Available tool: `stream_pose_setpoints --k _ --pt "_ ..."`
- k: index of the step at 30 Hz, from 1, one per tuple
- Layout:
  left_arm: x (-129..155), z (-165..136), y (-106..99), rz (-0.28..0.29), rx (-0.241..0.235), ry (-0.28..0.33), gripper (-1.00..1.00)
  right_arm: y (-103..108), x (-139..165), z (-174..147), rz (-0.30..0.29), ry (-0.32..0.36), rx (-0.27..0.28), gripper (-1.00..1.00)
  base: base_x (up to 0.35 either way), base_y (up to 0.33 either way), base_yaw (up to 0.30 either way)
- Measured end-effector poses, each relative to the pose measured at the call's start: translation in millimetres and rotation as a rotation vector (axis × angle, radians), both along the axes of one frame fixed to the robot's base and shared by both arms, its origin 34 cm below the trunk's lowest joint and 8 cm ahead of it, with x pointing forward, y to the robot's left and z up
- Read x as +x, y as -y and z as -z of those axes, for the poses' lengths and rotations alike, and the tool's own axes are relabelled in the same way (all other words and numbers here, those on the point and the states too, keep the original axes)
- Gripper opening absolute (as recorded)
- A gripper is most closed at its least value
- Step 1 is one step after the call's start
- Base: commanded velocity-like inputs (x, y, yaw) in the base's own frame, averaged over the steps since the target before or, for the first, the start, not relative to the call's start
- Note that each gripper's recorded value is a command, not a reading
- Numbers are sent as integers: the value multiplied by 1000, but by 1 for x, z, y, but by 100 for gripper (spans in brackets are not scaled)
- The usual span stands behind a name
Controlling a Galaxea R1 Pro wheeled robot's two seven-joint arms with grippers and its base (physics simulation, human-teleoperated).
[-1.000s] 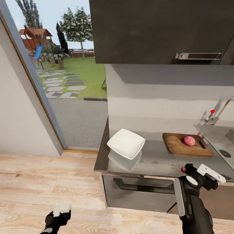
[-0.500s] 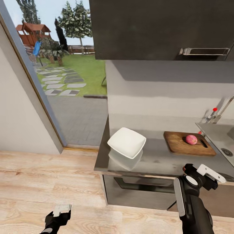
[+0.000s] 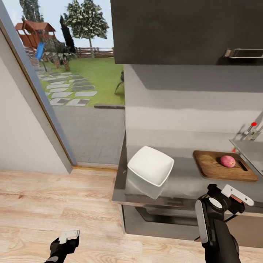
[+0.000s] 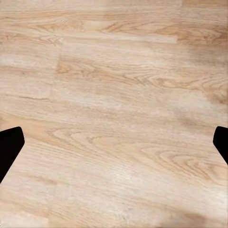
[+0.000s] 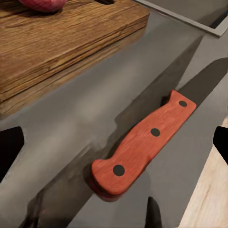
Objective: In the kitchen, take the Vidalia onion out of the sink, dice it on the chopping board with the paring knife, put the diced onion into the bowl on the countertop, then place both the paring knife and the chopping board into the sink.
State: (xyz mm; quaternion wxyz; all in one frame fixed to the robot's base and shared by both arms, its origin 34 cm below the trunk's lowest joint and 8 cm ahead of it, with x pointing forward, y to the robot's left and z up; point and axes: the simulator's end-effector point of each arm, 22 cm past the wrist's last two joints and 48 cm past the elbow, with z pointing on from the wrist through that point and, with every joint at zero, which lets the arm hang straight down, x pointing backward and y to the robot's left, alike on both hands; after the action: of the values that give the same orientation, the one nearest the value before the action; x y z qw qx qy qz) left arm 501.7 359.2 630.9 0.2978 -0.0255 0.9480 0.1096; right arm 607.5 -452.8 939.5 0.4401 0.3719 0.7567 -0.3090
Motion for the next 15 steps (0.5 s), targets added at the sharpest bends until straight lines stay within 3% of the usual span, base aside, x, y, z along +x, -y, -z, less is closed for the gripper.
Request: stream_pose_setpoints --k 15 --pt "-4 3 -2 -2 2 -16 100 1 -1 2 2 -3 1 100 8 7 0"
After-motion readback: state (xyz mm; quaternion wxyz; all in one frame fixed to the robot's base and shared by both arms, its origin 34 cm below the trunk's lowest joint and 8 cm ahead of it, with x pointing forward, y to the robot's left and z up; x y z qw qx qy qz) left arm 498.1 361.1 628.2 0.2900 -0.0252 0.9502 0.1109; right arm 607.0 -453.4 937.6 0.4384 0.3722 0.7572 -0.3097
